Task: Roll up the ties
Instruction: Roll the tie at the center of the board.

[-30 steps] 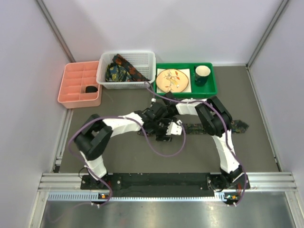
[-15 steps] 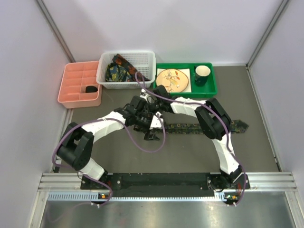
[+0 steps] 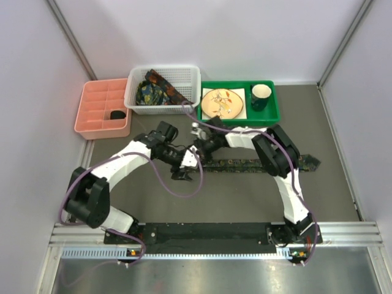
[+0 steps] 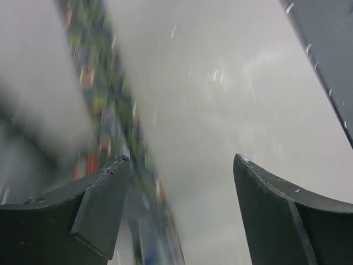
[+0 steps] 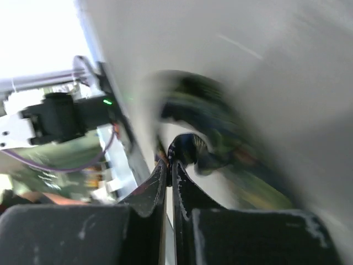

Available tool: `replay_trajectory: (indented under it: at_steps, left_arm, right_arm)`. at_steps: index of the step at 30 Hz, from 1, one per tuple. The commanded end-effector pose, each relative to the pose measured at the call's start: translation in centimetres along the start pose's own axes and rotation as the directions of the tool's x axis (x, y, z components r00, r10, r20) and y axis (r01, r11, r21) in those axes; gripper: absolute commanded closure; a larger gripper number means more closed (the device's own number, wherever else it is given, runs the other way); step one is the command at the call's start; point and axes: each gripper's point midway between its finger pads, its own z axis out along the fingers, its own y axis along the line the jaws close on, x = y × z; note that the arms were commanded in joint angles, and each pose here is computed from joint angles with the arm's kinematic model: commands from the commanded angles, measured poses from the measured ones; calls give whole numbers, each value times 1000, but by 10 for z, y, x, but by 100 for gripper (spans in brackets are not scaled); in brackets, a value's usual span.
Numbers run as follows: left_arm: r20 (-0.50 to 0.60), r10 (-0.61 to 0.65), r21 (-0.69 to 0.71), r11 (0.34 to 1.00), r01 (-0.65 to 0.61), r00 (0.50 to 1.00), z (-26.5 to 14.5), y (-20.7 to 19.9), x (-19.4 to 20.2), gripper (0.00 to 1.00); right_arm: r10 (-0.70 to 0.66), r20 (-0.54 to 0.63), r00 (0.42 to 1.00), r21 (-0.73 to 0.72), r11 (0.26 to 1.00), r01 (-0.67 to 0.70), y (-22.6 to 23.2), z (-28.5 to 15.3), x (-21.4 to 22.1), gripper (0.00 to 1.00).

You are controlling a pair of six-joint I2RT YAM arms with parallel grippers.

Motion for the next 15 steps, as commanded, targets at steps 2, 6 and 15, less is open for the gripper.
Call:
replay_trajectory:
  at_steps: [2, 6, 15]
  left_arm:
    - [-182, -125, -40, 992, 119, 975, 5, -16, 9, 20]
    - [-115, -185, -75, 981, 177, 976, 28, -1, -13, 20]
    - [-152, -249, -367, 913, 179, 956, -52, 34, 31, 4]
  right_arm:
    - [213, -57, 975, 55, 976, -210, -57, -29, 29, 100]
    - [201, -58, 978, 50, 979, -198, -55, -30, 28, 100]
    - [144, -55, 988, 17, 990, -143, -40, -36, 24, 100]
